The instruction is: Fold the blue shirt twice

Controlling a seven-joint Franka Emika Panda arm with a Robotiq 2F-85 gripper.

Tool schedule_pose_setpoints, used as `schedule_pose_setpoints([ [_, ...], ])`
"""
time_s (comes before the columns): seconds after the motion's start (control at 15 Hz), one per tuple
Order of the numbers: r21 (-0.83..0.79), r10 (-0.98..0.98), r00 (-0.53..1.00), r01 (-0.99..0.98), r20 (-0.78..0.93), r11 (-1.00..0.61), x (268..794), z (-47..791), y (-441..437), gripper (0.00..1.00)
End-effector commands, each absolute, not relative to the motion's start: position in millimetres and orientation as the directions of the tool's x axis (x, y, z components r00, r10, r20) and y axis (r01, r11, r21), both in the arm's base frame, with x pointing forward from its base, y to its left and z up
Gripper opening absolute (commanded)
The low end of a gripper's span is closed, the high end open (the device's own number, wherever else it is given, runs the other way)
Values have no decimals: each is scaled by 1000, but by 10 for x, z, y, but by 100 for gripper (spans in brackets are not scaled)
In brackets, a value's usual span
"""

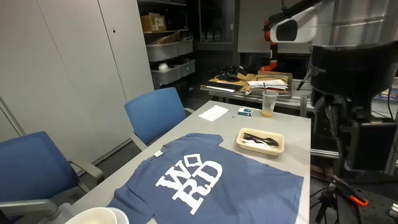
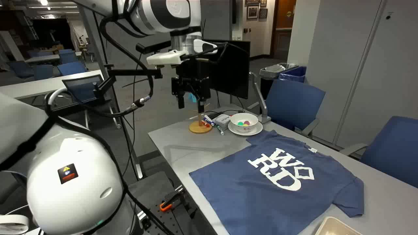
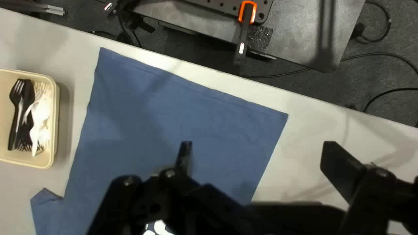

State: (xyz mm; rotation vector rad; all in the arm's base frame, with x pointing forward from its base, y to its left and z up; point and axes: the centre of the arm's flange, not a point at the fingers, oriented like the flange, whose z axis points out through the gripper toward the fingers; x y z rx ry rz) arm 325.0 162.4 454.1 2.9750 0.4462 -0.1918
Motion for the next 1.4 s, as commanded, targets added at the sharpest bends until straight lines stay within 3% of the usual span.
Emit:
schedule_pose_setpoints([
  [0.0, 107, 283, 948, 299, -144, -948, 3250, 4540, 1624, 100],
  [1.33, 78, 309, 946, 317, -100, -945, 3441, 4382, 1640, 100],
])
